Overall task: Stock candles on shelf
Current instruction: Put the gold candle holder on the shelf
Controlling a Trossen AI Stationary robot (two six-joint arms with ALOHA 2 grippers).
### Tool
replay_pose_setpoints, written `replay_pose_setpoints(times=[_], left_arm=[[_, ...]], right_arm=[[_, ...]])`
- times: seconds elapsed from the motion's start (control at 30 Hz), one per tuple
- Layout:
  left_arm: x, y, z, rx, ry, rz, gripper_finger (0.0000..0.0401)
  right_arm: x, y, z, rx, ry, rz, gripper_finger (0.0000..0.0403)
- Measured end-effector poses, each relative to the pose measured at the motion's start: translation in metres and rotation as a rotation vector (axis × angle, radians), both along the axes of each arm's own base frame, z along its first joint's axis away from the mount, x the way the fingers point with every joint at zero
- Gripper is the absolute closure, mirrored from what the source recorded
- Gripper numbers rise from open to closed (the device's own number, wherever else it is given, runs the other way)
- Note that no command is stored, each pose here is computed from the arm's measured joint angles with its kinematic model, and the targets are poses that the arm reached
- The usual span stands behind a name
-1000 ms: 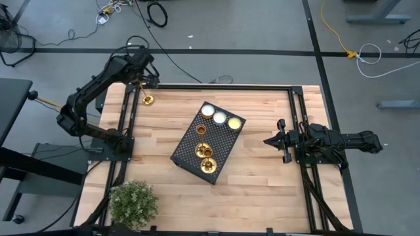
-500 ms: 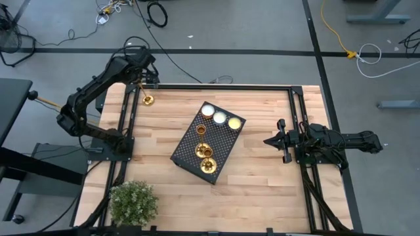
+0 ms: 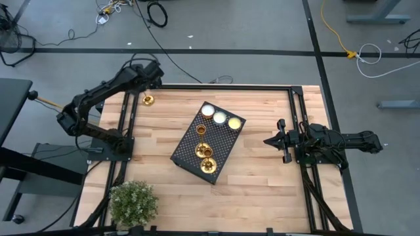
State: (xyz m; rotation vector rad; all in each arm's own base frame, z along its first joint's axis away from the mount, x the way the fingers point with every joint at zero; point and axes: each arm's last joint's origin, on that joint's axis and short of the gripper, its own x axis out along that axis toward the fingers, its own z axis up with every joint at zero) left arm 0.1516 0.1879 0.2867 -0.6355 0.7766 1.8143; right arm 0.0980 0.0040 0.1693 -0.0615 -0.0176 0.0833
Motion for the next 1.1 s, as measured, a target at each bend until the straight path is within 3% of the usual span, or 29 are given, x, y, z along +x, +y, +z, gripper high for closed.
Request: replay_pose_setpoints(times=[0.47, 1.1], left_arm=[[0.005, 0.003, -0.022, 0.093, -0.075, 0.058, 0.0033], [0.005, 0.003, -0.022, 0.098, -0.094, 0.071, 0.0172]], right_arm=[[0.0, 0.0, 0.0, 0.0, 0.0, 0.0, 0.0396], [0.0, 0.0, 0.0, 0.0, 0.0, 0.0, 0.0396]])
